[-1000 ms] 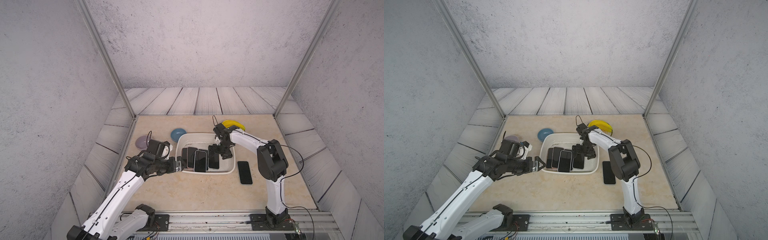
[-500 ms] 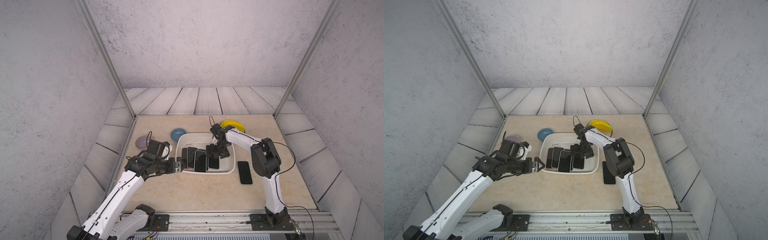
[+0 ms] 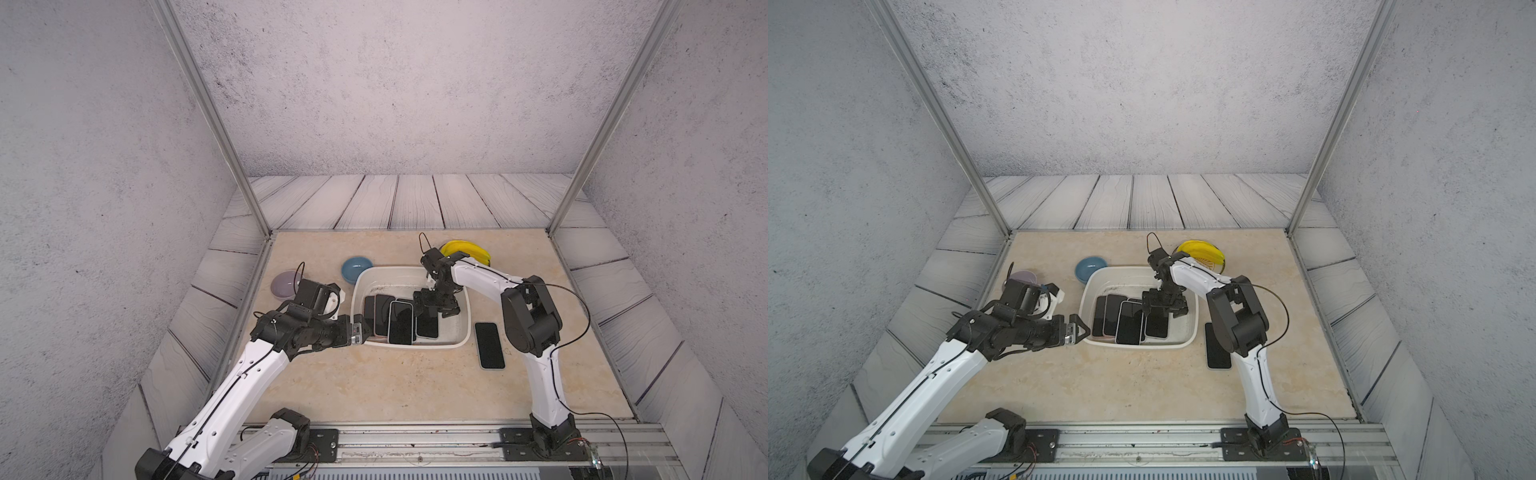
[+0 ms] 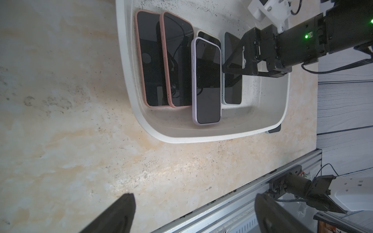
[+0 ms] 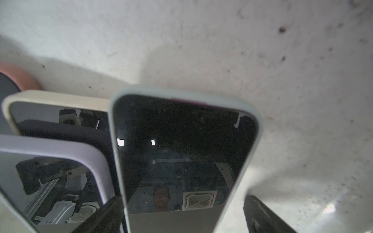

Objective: Take the phone out of the storage box
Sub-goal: Pick up the phone from the storage box.

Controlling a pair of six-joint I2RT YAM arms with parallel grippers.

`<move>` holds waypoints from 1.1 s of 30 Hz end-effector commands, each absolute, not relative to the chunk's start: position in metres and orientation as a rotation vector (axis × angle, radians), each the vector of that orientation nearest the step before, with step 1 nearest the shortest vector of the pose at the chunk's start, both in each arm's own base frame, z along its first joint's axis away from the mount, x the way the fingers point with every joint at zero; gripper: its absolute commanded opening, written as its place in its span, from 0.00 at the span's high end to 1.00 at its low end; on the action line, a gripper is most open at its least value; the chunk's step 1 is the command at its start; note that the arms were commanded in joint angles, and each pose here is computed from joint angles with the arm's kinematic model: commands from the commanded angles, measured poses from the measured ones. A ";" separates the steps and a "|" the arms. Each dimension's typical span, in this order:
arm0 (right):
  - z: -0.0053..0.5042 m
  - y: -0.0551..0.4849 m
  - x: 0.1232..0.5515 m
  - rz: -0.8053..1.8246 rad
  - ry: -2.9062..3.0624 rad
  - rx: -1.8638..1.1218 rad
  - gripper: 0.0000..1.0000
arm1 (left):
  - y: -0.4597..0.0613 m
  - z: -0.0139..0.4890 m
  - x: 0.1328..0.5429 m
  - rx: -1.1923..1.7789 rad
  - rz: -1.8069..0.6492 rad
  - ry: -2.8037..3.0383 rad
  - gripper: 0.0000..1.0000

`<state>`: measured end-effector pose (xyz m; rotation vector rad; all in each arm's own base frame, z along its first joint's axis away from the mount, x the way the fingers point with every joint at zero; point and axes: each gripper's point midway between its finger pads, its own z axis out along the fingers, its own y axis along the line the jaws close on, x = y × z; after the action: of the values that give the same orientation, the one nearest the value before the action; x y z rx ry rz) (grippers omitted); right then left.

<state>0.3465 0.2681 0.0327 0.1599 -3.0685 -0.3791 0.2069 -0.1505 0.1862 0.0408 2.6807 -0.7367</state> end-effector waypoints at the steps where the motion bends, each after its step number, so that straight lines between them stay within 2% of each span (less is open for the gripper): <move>1: 0.018 0.270 0.341 -0.350 -3.034 0.146 0.02 | -0.148 0.191 0.208 0.056 -0.716 2.666 0.01; 11: 0.002 0.265 0.334 -0.282 -3.015 0.139 0.02 | -0.147 0.189 0.207 0.052 -0.713 2.671 0.02; 21: -0.013 0.247 0.321 -0.022 -3.014 0.244 0.13 | -0.147 0.188 0.205 0.040 -0.725 2.675 0.01; 27: -0.013 0.230 0.320 0.122 -3.015 0.276 0.15 | -0.148 0.189 0.203 0.037 -0.733 2.673 0.01; 31: -0.010 0.226 0.324 0.152 -3.029 0.295 0.31 | -0.148 0.189 0.203 0.033 -0.739 2.674 0.01; 33: -0.004 0.228 0.327 0.141 -3.047 0.306 0.32 | -0.148 0.190 0.203 0.034 -0.742 2.674 0.02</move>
<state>0.3480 0.2642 0.0264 0.2599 -3.1481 -0.1538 0.2069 -0.1491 0.1882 0.0338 2.6705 -0.7329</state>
